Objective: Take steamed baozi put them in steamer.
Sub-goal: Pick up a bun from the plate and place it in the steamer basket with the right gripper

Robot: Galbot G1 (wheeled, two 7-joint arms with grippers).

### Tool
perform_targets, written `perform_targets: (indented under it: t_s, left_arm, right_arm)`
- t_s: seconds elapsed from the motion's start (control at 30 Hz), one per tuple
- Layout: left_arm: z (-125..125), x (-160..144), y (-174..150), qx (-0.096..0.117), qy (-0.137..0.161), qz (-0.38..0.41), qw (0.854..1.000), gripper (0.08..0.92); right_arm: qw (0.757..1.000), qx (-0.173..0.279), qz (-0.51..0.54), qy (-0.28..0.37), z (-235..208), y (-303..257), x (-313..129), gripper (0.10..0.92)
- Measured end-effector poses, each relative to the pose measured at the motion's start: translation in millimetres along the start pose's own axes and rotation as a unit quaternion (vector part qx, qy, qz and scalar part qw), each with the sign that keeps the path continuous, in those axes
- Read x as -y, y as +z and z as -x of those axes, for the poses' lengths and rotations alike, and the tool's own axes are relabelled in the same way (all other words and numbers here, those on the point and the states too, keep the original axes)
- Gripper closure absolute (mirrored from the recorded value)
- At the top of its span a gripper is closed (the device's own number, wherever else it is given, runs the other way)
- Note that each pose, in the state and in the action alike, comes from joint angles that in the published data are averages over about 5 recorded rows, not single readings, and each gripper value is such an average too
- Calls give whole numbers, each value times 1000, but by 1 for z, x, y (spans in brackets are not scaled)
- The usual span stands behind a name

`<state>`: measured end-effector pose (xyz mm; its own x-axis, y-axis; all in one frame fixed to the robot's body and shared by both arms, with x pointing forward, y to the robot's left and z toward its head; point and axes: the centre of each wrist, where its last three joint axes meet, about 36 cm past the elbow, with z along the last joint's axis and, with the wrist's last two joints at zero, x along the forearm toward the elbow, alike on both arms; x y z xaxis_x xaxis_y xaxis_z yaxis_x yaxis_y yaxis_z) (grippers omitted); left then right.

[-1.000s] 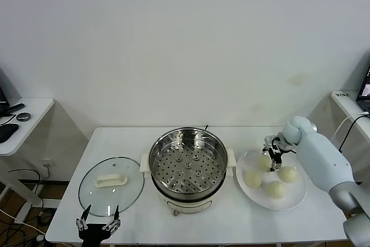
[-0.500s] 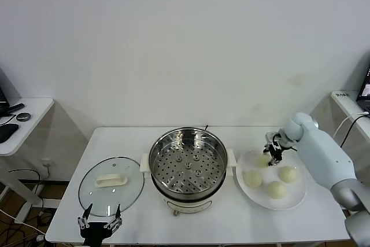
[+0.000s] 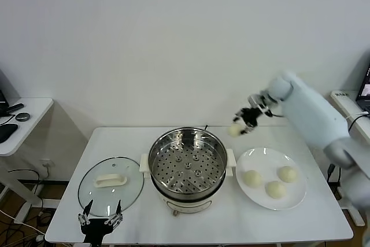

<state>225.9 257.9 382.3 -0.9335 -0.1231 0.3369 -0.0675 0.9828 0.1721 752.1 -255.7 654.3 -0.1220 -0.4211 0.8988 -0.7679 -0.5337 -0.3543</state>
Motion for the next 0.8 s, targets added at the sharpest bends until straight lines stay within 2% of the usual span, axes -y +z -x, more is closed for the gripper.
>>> perform_targets:
  t_s: [0.17,0.33,0.57,0.8]
  left_arm:
    - [-2,1,-3,2,-3,-9,1000,177]
    - [-4,1,-3,0,-7,-14,1000,177]
    - [-5,1,-4,1,-14,-23,1000,177]
    - [-5,2,-3,-2,-20,-30,999,177]
  right_arm:
    - [991,19,-130,-24,-12,-61,52,491]
    - [967,21,-246,-59,-1,-115,79,488]
    - [930,2,-352,-106,33,-163,87,493]
    - [904,-25,-401,-145,70,-180,82,496]
